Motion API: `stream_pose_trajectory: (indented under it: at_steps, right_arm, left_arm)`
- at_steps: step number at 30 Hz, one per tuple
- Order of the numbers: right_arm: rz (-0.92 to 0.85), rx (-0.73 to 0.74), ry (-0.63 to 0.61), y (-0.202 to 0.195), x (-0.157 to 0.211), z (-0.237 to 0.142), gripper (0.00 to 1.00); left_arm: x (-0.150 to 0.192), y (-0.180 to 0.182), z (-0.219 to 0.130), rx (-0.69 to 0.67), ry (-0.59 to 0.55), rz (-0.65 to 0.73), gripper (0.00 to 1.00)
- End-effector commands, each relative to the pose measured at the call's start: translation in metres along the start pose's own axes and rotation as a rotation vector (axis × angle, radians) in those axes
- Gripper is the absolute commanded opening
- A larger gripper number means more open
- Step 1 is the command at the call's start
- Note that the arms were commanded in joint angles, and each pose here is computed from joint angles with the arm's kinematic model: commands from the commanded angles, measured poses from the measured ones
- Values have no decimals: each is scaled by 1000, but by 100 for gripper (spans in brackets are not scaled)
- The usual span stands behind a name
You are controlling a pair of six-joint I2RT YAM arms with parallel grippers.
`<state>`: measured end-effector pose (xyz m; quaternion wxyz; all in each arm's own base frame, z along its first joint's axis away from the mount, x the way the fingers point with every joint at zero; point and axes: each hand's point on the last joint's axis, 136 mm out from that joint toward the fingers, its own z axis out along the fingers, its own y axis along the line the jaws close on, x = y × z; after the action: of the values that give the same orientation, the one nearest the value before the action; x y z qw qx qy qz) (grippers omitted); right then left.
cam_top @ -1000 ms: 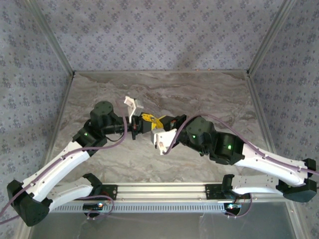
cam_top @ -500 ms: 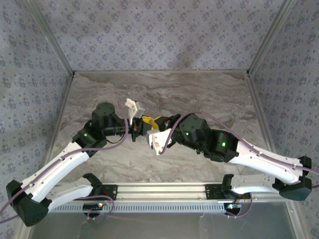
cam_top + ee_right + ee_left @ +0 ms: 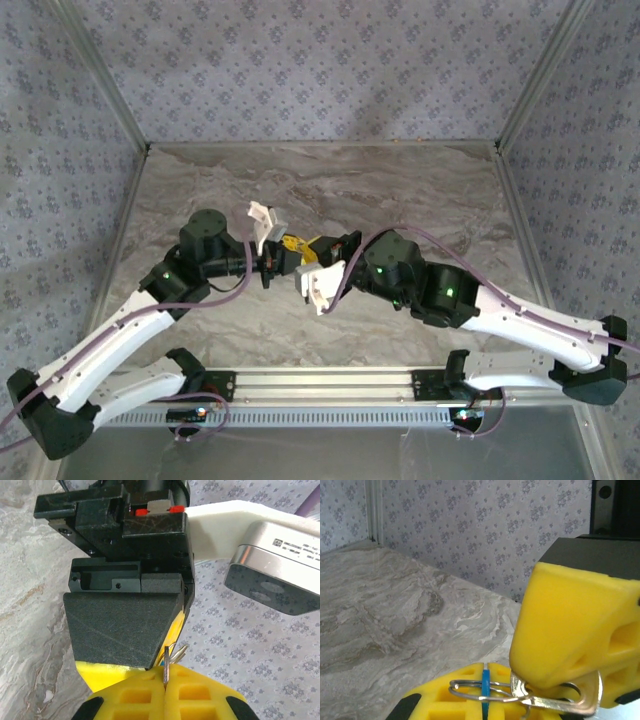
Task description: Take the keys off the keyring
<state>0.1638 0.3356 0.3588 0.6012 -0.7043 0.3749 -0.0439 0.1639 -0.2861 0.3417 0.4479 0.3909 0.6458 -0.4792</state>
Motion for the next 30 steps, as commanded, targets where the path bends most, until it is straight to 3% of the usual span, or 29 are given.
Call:
stream_pose_trajectory:
  at_steps: [1,13,23,30]
  right_arm:
    - [-95,-340,34,100,23,18,0]
    - [-109,-371,76,112,38,8,0]
    - [-50,-257,38,79,28,7,0]
    - [2,-139,17,42,18,16,0]
  left_arm:
    - [-82,-77,-32,247,-306,259,0]
    - [-83,-84,-39,258,-320,269,0]
    - [-81,-72,-36,204,-332,253,0]
    - [-77,-62,-28,171,-323,234,16]
